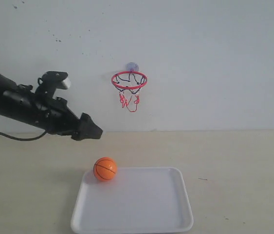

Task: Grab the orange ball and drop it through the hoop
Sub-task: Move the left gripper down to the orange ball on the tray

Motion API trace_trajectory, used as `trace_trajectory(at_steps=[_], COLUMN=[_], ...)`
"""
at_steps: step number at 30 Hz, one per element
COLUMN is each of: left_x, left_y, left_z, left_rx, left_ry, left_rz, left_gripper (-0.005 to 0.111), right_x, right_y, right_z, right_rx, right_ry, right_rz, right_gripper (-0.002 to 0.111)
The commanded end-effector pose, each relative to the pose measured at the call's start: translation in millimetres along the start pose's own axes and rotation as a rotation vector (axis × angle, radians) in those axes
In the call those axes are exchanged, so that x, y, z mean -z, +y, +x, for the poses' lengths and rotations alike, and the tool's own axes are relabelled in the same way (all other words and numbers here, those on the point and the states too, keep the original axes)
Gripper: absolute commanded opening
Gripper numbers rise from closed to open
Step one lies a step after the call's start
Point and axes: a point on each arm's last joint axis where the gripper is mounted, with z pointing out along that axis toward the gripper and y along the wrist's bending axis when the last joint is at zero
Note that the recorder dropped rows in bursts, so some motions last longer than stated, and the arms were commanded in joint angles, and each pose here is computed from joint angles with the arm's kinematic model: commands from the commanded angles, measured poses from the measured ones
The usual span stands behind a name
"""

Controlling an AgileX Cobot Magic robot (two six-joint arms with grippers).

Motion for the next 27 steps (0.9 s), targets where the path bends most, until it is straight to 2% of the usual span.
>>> trace_trajectory(at_steps=[1,11,14,20,27], left_x=[-27,-69,-79,-90,-104], left_y=[-8.8,-10.8,-14.0,-14.3,-12.1], left_z=[4,31,38,39,42], left_rx=[-0.060,-0.032,-0.062,-0.112,-0.077], left_ry=[0.036,0.125,0.154,0.138,0.170], left_rz=[0.036,0.084,0.078,0.001,0.044], left_gripper=[0.087,0.087,0.087,0.087,0.087], right_x=[0,0,0,0,0], right_y=[0,0,0,0,0], right_z=[-1,-1,-1,-1,-1], right_rx=[0.006,0.006,0.006,0.006,0.006], right_ry=[-0.009,-0.009,-0.009,-0.009,-0.009], right_rz=[0.000,0.000,0.000,0.000,0.000], right_gripper=[0.000,0.000,0.000,0.000,0.000])
